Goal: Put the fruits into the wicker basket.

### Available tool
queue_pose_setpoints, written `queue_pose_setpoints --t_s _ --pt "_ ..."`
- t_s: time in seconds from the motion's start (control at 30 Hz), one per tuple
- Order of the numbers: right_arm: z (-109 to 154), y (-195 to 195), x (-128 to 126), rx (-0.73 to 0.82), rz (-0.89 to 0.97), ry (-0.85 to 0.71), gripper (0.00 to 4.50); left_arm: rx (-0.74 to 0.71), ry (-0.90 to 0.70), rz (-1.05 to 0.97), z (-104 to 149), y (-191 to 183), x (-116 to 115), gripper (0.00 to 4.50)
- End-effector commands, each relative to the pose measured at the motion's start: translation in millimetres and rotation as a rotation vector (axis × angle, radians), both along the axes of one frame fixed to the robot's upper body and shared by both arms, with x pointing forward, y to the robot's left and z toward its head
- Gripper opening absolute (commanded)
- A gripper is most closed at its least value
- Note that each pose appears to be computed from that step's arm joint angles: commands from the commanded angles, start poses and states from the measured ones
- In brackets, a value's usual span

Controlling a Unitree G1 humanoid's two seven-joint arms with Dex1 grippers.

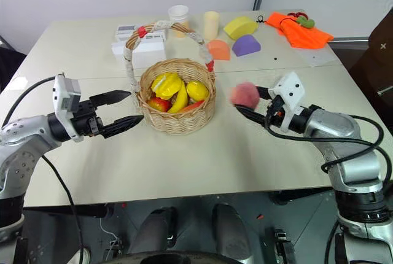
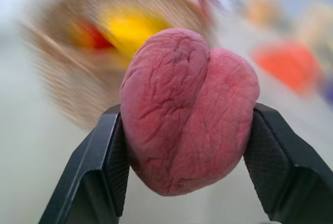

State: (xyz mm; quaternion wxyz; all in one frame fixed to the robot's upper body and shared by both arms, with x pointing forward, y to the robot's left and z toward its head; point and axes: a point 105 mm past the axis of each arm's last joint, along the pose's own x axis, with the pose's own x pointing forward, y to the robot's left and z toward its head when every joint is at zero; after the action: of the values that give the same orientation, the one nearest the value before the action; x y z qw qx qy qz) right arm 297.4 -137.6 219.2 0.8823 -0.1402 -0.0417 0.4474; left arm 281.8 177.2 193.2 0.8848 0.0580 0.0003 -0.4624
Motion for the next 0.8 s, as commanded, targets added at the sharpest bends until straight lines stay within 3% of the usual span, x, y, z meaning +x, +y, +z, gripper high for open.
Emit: queue_pose_setpoints --t_s 0.03,0.2,0.33,0.47,0.6,0.7,0.8 --pt "5 53 5 0.007 0.04 -0.013 2.57 -0.024 -0.065 0.02 10 7 0 4.5" --pt "-11 93 42 0.04 -0.092 0.071 2.57 -0.042 -0.079 0.025 11 4 -1 4.5" --pt "-6 100 43 0.036 -0.102 0.018 4.49 -0.049 -0.083 0.038 12 5 -4 4.5" --pt "13 87 24 0.068 -0.033 -0.089 4.49 -0.058 -0.08 0.051 12 7 -8 4.5" --pt "11 56 -1 0.109 0.046 -0.028 4.49 -0.067 -0.082 0.059 13 9 -8 4.5" --pt "4 34 4 0.104 -0.031 0.003 4.49 -0.082 -0.08 0.053 13 8 -7 4.5" --pt "4 20 36 0.132 -0.22 -0.028 4.49 -0.107 -0.078 0.029 13 1 -4 4.5"
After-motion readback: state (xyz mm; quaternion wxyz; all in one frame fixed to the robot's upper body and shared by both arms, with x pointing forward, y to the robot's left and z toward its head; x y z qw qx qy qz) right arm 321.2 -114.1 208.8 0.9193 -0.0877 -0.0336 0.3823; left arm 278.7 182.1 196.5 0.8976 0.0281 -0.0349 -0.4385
